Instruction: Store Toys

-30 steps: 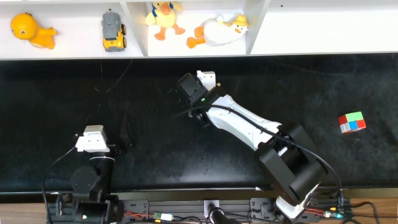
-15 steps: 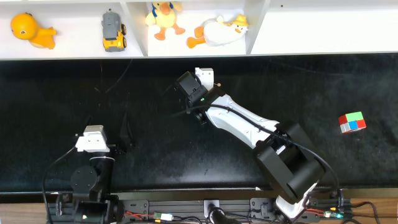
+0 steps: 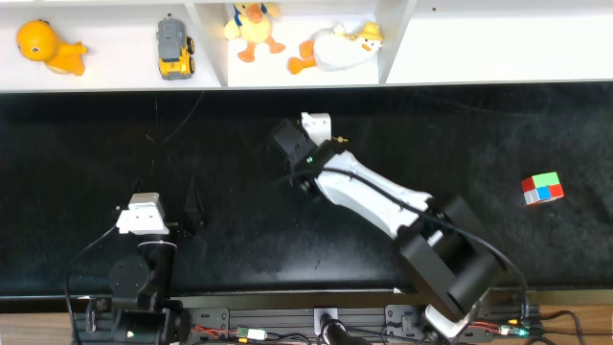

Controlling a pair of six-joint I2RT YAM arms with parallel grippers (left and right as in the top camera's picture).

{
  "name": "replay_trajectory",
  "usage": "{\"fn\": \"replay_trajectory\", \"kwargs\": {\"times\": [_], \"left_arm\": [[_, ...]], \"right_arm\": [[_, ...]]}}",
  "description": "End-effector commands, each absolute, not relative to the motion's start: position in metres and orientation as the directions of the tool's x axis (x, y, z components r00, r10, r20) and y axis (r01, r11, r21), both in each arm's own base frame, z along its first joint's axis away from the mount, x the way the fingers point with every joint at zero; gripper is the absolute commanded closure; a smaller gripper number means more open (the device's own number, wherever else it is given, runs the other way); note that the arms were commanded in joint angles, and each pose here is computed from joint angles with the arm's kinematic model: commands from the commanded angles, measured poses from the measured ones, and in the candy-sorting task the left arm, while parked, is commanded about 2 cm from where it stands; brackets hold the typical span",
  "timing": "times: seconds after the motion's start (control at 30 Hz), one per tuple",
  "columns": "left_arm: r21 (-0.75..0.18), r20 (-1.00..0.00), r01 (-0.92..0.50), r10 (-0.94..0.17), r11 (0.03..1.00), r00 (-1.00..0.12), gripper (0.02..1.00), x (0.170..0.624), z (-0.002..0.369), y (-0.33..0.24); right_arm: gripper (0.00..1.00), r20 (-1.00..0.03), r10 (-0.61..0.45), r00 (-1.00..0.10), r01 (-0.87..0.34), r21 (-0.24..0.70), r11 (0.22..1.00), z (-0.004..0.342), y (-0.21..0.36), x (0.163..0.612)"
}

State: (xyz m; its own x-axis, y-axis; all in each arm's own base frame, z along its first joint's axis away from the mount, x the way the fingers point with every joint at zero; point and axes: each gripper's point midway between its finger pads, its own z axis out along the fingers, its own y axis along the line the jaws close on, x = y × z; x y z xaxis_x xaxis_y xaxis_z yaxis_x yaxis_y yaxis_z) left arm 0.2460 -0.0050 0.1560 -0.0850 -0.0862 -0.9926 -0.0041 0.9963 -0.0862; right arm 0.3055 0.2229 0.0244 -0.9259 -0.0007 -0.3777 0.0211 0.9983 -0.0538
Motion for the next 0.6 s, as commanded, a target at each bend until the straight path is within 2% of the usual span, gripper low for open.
{"fn": "replay_trajectory", "kwargs": {"times": [0.03, 0.27, 0.43, 0.6], "left_arm": [[-0.094, -0.993, 0.006, -0.094, 0.996, -0.078, 0.020, 0.246, 0.157, -0.007], [-0.094, -0.993, 0.006, -0.094, 0.996, -0.078, 0.023, 0.246, 0.157, -0.007], [-0.094, -0.993, 0.006, -0.094, 0.996, -0.078, 0.020, 0.246, 0.157, -0.007], [-0.094, -0.993, 0.006, -0.094, 0.996, -0.077, 0.020, 0.246, 0.157, -0.007]], "right_arm": [[0.958, -0.388, 0.089, -0.917, 0.107, -0.024, 0.994, 0.038, 0.190, 0.275], [0.956, -0.453, 0.165, -0.876, 0.186, -0.002, 0.983, 0.079, 0.116, 0.251], [0.958, -0.483, 0.101, -0.870, 0.153, -0.069, 0.986, 0.106, 0.061, 0.257], [0.956, -0.500, 0.096, -0.861, 0.174, -0.113, 0.978, 0.123, 0.013, 0.275]]}}
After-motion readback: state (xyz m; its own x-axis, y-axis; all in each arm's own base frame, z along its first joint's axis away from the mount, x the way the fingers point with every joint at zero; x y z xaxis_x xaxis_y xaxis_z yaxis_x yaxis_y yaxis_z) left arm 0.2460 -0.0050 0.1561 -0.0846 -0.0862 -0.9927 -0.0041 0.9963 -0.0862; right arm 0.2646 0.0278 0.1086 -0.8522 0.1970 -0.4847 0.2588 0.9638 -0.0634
